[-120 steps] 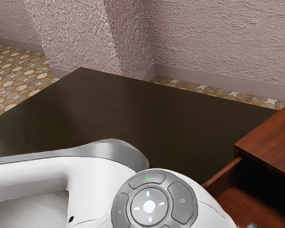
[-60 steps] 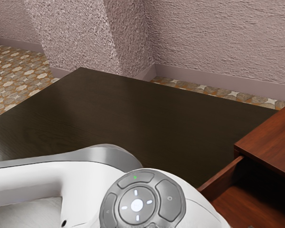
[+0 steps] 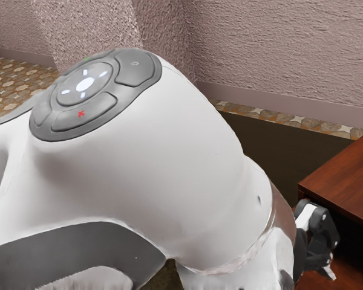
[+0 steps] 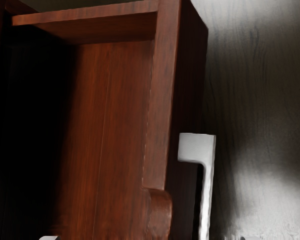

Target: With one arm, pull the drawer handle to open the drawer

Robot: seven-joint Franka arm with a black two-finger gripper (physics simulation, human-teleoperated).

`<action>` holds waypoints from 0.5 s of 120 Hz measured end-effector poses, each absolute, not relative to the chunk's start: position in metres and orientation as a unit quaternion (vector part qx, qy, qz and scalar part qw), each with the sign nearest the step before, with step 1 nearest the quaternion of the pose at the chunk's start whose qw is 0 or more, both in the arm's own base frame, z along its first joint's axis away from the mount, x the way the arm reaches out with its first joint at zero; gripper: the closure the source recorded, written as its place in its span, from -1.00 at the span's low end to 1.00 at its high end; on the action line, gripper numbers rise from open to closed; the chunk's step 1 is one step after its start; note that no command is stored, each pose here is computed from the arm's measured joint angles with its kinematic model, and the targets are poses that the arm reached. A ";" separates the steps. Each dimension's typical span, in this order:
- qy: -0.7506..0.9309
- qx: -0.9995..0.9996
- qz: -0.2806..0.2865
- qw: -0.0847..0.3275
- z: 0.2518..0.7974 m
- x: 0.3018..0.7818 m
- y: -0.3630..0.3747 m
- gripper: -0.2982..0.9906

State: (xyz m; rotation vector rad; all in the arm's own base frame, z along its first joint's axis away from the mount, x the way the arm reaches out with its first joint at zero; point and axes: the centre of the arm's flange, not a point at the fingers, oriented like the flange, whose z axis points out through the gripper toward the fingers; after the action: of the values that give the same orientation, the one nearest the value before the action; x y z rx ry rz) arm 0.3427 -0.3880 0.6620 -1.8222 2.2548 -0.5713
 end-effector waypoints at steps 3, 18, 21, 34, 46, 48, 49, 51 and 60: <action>0.753 -0.623 -0.191 0.091 0.675 0.349 -0.379 -0.17; 0.689 -0.701 -0.162 0.089 0.732 0.407 -0.296 -0.33; 0.669 -0.723 -0.151 0.088 0.738 0.424 -0.268 -0.35; 0.563 -0.817 -0.107 0.070 0.746 0.489 -0.123 -0.43; 0.483 -0.870 -0.076 0.059 0.741 0.512 -0.019 -0.47; 0.474 -0.876 -0.071 0.056 0.740 0.513 -0.008 -0.47; 0.471 -0.878 -0.069 0.054 0.738 0.514 -0.004 -0.48; 0.464 -0.882 -0.065 0.049 0.735 0.516 0.005 -0.48; 0.443 -0.894 -0.051 0.034 0.727 0.521 0.031 -0.50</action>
State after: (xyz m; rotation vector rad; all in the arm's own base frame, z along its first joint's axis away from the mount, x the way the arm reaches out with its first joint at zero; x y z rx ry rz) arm 0.5206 0.0309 0.7269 -2.7503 1.3624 -0.1570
